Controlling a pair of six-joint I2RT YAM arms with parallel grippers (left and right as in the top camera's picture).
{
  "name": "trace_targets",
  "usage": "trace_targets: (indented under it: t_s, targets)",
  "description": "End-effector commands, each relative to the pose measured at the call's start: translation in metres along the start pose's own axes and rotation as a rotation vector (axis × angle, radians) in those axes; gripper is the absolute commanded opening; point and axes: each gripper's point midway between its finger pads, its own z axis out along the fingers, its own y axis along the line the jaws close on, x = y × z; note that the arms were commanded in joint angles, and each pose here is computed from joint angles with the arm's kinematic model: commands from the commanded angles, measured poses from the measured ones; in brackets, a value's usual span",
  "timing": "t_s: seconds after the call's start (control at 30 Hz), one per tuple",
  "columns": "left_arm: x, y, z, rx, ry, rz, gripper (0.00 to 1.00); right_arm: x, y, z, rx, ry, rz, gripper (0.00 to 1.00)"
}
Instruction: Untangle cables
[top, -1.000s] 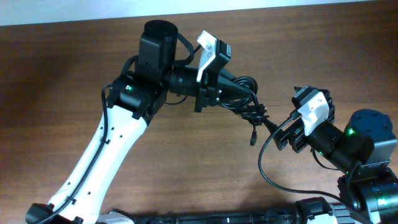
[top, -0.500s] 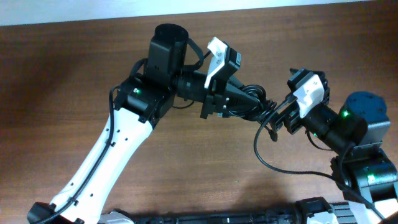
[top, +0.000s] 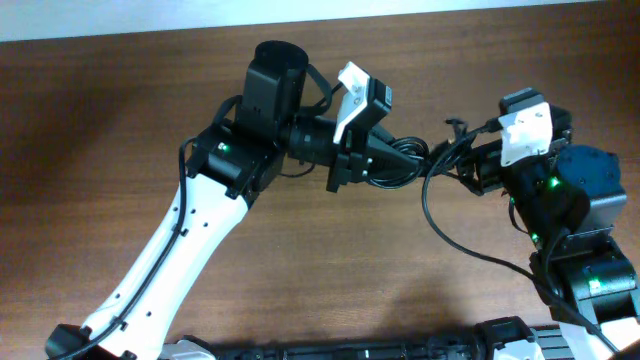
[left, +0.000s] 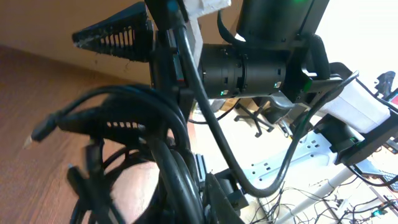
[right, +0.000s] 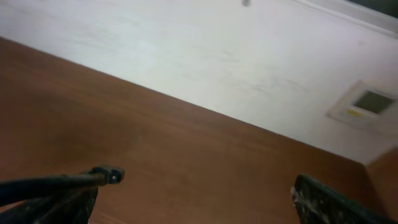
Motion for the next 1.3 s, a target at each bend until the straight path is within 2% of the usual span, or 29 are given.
trace_targets:
  t_s: [0.0,0.13,0.33,0.57,1.07,1.2,1.27]
  targets:
    - [-0.003,-0.024,0.003,0.107,-0.001,0.020,0.00,0.003,-0.037,-0.005,0.208,0.036,0.026,0.99]
    - [-0.002,-0.016,0.003,0.065,0.003,0.012,0.00,0.002,-0.047,-0.013,0.266,0.033,0.029,0.99]
    - [0.006,0.020,-0.011,-0.122,0.015,-0.077,0.00,-0.006,-0.060,-0.034,0.336,-0.009,0.041,0.99]
    - [0.017,0.044,-0.028,-0.254,0.034,-0.160,0.00,-0.017,-0.063,-0.053,0.351,-0.069,0.053,0.99]
    - [0.040,0.045,-0.031,-0.279,0.103,-0.192,0.00,-0.030,-0.072,-0.062,0.393,-0.132,0.070,0.99]
    - [0.050,0.059,-0.037,-0.380,0.141,-0.217,0.00,-0.030,-0.072,-0.062,0.394,-0.132,0.070,0.99]
    - [0.068,0.072,-0.048,-0.493,0.201,-0.266,0.00,-0.030,-0.072,-0.062,0.394,-0.132,0.069,0.99]
